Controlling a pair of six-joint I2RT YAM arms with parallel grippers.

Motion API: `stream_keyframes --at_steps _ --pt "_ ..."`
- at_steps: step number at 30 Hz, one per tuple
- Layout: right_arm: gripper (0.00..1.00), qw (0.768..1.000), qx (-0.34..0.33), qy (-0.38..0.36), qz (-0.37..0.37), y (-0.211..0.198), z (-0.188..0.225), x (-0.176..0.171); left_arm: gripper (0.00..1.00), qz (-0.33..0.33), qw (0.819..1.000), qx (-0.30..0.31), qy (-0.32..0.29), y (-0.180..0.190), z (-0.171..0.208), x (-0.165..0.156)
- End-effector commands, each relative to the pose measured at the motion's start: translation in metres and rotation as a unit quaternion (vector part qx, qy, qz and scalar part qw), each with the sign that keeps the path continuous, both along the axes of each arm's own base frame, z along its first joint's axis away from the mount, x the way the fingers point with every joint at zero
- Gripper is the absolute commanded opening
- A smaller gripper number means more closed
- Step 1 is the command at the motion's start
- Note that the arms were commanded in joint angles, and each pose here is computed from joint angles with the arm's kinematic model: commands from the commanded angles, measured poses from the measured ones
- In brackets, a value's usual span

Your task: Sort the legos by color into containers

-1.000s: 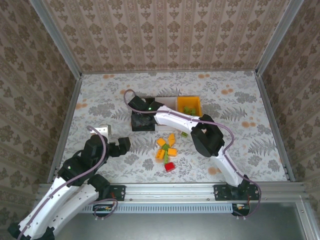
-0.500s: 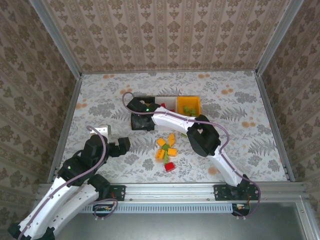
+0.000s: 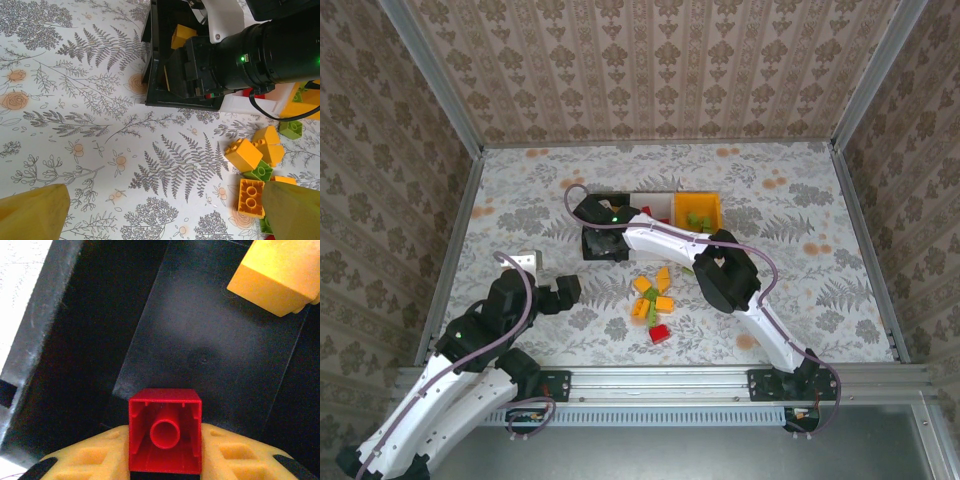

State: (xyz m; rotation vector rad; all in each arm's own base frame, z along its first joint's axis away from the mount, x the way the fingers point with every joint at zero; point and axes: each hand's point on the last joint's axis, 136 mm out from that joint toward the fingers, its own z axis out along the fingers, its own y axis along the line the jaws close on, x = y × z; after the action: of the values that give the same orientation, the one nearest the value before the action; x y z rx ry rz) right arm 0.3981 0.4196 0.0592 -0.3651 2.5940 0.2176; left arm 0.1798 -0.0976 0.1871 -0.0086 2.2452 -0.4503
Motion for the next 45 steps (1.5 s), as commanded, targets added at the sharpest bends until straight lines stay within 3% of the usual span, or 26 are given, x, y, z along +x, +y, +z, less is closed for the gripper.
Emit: stream_keyframes --at_steps 1,7,14,23,28,30,32,35,45 --pt "0.35 0.999 0.009 -0.035 0.002 0.002 0.028 0.011 1.0 0.0 1.0 -0.003 0.0 0.002 0.002 -0.002" --pt "0.34 0.996 0.052 -0.073 0.012 0.008 0.076 0.011 1.0 0.001 1.0 -0.001 -0.002 0.002 0.003 -0.001" --pt "0.34 0.992 0.088 -0.092 0.007 -0.014 0.115 -0.008 1.0 -0.004 1.0 -0.003 -0.001 -0.001 0.002 0.0" --pt "0.34 0.993 0.063 -0.058 -0.075 -0.112 0.1 -0.009 1.0 -0.024 1.0 -0.015 0.013 -0.021 -0.007 0.011" --pt "0.34 0.994 0.054 -0.026 -0.092 -0.136 0.076 0.0 1.0 -0.041 0.999 -0.017 0.024 -0.034 -0.014 0.016" --pt "0.39 0.994 0.053 -0.01 -0.091 -0.136 0.067 0.005 1.0 -0.047 0.998 -0.018 0.03 -0.038 -0.018 0.018" --pt "0.55 0.994 0.052 -0.008 -0.092 -0.136 0.064 0.008 1.0 -0.059 0.997 -0.018 0.039 -0.045 -0.023 0.019" --pt "0.69 0.994 0.059 -0.017 -0.092 -0.139 0.073 0.006 1.0 -0.073 0.995 -0.01 0.061 -0.053 -0.035 0.02" --pt "0.73 0.99 0.087 -0.043 -0.105 -0.175 0.099 -0.038 1.0 -0.162 0.981 0.039 0.102 -0.115 -0.077 0.012"
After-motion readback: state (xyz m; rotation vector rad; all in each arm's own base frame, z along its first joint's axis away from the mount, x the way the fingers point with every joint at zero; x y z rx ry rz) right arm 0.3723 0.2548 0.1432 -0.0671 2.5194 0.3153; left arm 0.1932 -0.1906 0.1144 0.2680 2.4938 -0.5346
